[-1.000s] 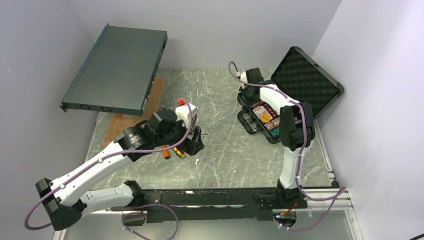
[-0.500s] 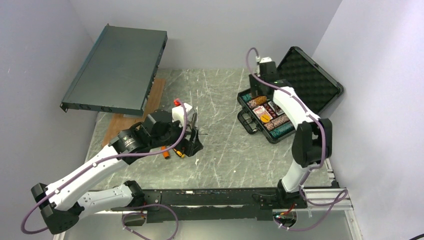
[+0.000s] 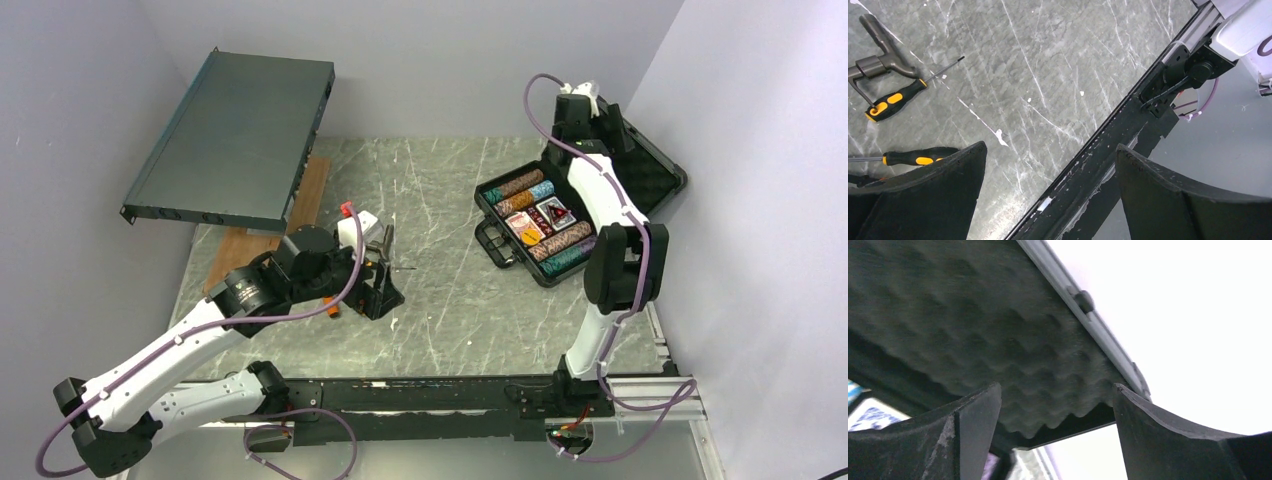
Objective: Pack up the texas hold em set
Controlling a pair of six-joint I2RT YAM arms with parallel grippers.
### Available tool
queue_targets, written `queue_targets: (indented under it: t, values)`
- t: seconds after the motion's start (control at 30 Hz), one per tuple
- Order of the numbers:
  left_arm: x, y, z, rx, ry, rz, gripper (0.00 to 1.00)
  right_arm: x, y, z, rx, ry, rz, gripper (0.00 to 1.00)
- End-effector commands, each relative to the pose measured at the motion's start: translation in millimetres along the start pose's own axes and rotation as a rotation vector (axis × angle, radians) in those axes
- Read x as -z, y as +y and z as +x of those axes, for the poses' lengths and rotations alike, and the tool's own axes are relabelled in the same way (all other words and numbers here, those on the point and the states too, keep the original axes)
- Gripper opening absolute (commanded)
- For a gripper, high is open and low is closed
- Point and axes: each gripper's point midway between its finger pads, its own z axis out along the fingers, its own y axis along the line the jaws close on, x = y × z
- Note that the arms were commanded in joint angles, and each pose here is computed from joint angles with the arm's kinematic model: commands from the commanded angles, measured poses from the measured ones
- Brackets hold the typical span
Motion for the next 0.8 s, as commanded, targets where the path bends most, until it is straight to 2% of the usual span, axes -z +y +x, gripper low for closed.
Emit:
queue_targets:
  t: [0.0,0.17,0.47,0.77]
  values:
    - [6,-12,-10,0.003,-0.012,0.049,0.99,-20,-65,-6,0.009,0.024,0.169,0.82]
    - [4,-12,-7,0.008,0.018,0.045,0.99,-39,-81,-9,-0.005,0.036,0.179,0.74]
    - [2,-16,-15,0.004,0.065,0.042,1.00,-61,-79,-2,-0.016,0.043,0.116,0.64]
    - [-4,-20,-20,0.019,0.069,0.056,0.99,-59,-67,11,-0.017,0.050,0.047,0.61]
